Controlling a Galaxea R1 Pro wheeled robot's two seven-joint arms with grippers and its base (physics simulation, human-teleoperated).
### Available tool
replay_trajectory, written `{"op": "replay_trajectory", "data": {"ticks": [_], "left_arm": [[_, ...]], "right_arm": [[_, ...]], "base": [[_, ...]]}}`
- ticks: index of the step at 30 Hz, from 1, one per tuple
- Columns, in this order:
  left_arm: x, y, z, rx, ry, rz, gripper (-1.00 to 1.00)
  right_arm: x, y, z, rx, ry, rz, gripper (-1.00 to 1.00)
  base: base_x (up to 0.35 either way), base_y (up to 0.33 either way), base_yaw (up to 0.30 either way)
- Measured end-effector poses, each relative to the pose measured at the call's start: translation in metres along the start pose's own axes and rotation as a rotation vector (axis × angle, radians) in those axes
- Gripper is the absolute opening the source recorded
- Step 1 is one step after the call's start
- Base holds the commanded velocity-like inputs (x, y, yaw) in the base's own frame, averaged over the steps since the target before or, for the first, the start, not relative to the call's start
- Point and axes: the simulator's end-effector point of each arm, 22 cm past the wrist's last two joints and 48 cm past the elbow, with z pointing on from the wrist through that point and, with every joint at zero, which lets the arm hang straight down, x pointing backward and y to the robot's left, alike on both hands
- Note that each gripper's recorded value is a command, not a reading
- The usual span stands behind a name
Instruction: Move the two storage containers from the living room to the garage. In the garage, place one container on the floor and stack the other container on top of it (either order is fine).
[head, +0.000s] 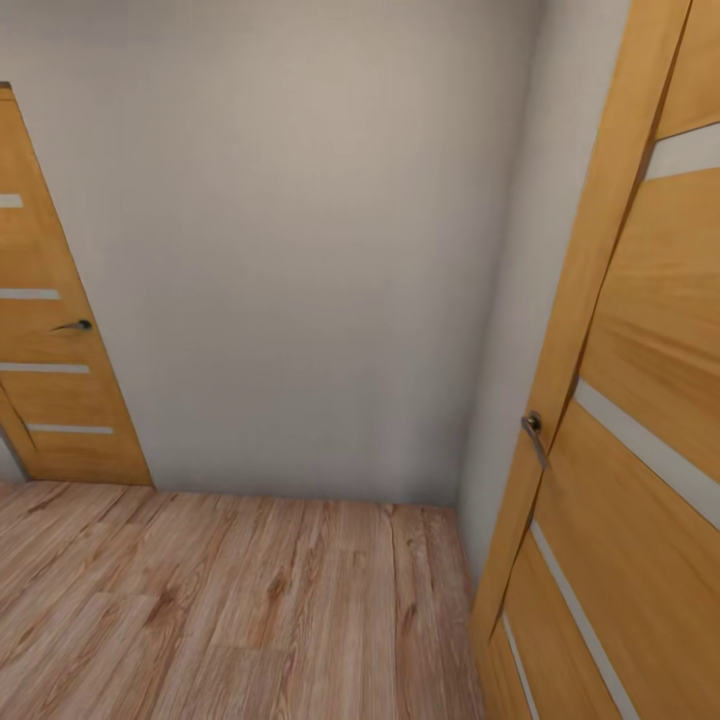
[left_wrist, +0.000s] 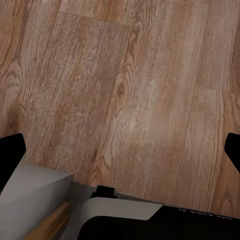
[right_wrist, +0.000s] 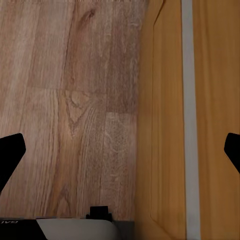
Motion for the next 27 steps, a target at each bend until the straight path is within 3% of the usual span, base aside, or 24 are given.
{"op": "replay_trajectory", "data": {"ticks": [6,27], "left_arm": [[0.0001,0.0,0.0001,0.0,0.0,0.0,1.0],[0.0,-0.0004,0.0,0.001,0.0,0.001,1.0]], "right_arm": [[0.0002,0.0,0.0001,0.0,0.001,0.0,1.0],[0.0002,0.0002,0.0,-0.001,0.0,0.0,1.0]], "base": [[0.188,0.0,0.0],[0.037,0.0,0.0]]}}
